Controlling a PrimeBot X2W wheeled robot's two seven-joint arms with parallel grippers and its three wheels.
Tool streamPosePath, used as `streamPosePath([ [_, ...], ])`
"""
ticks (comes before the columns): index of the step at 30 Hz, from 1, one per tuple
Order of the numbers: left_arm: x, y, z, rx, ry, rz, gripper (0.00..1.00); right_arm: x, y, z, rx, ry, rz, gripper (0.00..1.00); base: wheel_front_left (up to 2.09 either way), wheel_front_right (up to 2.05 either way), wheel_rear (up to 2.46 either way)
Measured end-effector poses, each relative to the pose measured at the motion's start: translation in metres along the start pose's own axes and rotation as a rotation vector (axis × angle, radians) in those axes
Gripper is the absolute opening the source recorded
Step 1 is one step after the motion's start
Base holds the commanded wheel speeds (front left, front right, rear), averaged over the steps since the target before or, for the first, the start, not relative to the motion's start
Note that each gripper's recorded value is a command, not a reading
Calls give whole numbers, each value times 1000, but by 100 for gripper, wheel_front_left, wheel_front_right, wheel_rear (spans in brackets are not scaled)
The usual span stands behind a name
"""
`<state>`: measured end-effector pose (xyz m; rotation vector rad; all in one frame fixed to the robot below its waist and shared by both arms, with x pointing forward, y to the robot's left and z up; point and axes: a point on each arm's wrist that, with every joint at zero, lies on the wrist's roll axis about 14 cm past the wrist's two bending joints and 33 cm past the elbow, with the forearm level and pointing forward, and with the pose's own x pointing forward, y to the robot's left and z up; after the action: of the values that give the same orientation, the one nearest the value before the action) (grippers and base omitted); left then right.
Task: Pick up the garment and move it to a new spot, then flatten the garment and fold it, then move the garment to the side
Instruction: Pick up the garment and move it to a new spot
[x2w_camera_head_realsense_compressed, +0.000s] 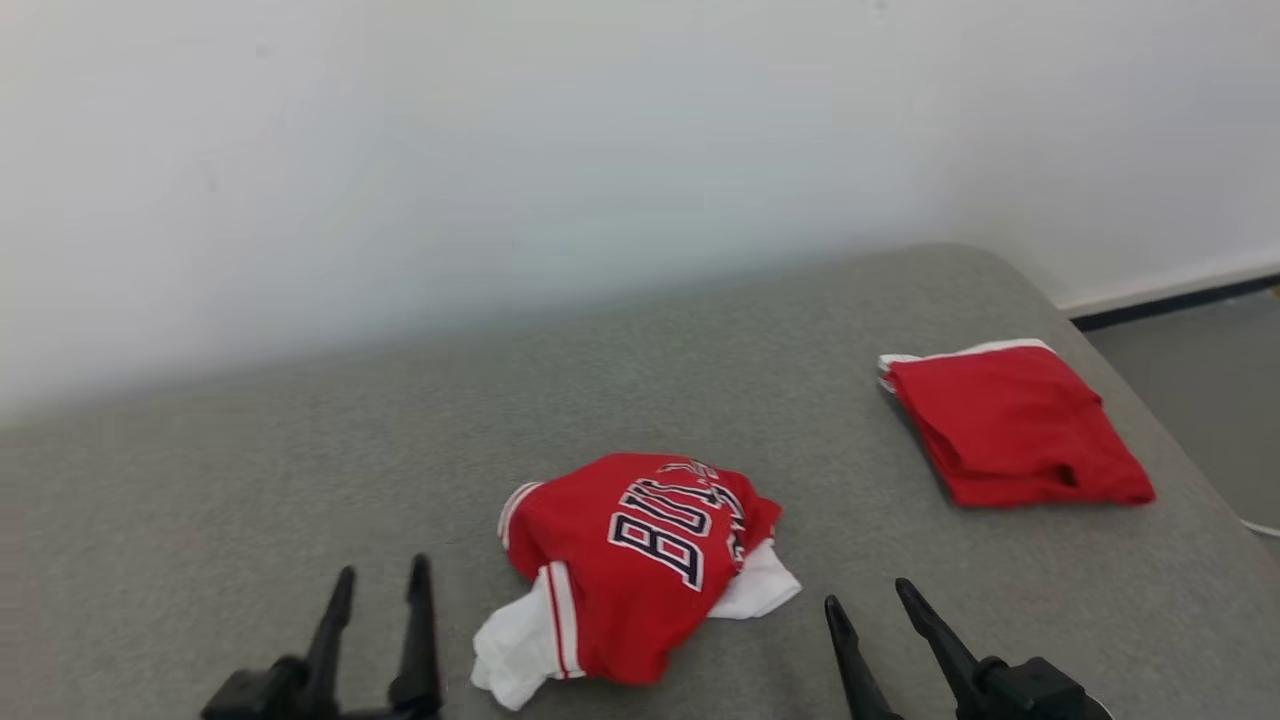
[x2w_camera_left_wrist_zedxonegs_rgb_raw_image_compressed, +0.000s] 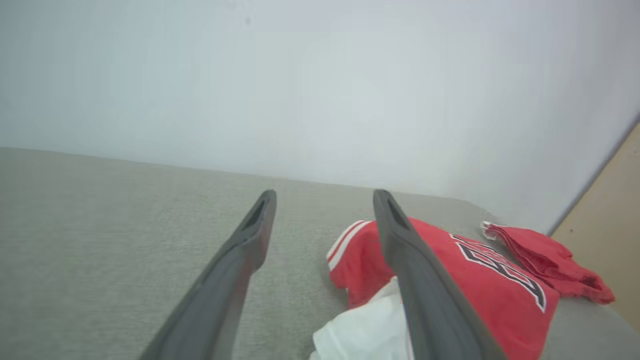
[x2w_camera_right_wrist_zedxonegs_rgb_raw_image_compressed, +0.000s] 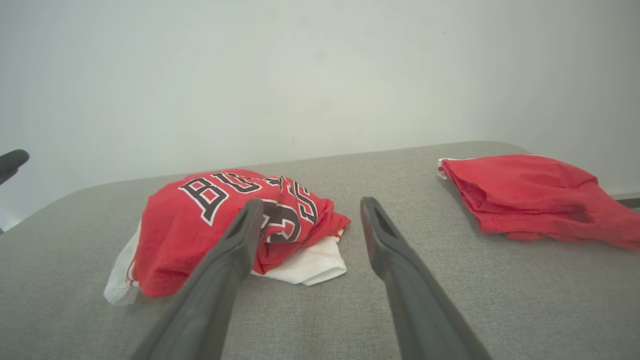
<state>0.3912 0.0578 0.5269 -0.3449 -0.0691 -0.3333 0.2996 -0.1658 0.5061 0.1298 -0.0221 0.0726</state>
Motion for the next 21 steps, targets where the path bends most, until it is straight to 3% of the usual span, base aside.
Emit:
streamPosePath([
  [13,-102,98,25,137,-50,273,100,11,-16,9,-63,-41,-16,100,0,0,0],
  [21,-150,119,5,159,23,359,100,-1,-42,-12,-123,50,-70,100,0,0,0],
])
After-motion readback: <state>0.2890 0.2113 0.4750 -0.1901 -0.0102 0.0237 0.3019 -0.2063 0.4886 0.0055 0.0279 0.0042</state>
